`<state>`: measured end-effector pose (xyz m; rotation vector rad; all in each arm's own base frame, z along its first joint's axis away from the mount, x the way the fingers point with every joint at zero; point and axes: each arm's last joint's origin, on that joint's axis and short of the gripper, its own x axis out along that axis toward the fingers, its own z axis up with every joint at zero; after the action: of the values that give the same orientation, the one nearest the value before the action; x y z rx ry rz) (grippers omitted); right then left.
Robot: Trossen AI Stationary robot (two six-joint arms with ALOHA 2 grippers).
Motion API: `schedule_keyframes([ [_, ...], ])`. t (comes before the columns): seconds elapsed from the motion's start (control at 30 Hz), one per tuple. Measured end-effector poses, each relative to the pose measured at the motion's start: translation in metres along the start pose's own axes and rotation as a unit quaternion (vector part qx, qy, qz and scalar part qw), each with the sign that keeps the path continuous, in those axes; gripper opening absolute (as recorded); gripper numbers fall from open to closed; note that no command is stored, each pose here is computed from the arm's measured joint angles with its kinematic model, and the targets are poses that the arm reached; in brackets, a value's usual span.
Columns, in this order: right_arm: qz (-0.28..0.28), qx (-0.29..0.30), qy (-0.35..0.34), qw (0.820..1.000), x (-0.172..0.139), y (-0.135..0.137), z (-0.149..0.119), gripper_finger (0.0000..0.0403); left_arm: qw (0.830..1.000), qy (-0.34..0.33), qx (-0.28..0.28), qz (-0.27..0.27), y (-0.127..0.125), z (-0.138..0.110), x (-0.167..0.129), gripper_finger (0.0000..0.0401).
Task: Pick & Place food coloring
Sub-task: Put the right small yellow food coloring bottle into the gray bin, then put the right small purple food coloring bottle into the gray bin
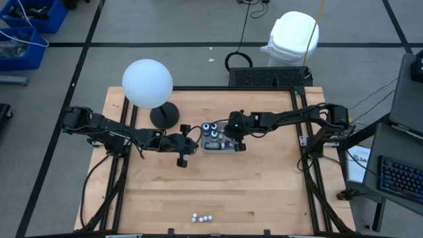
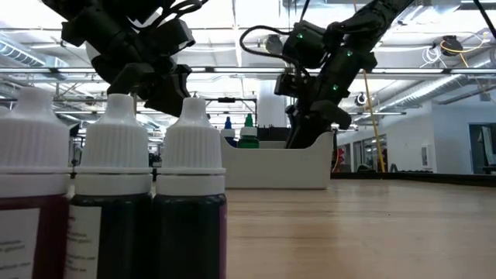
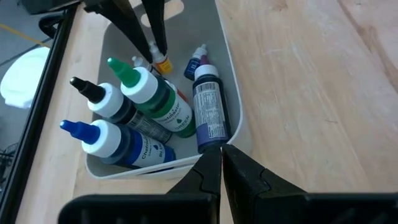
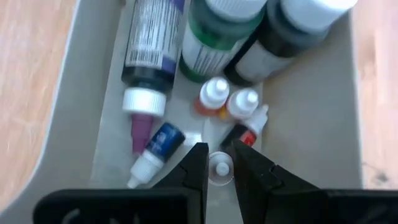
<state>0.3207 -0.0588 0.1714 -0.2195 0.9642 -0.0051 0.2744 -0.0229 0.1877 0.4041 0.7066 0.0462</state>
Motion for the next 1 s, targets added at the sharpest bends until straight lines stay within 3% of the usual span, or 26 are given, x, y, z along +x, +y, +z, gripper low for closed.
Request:
schedule_keyframes([
  [0.37,-0.001,0.004,0.001,1.0,0.004,0.0,0.0,0.0048,1.0,-0.001,-0.004,0.0,0.0,0.0,0.0,0.0024],
  [0.8,-0.03,0.004,0.007,1.0,0.004,-0.002,0.0,0.011,1.0,-0.002,-0.015,0.0,0.0,0.0,0.0,0.0024],
  [1.0,-0.039,-0.001,-0.036,0.999,-0.025,0.0,0.011,0.0111,1.0,-0.002,-0.027,0.0,0.0,0.0,0.0,0.0024],
])
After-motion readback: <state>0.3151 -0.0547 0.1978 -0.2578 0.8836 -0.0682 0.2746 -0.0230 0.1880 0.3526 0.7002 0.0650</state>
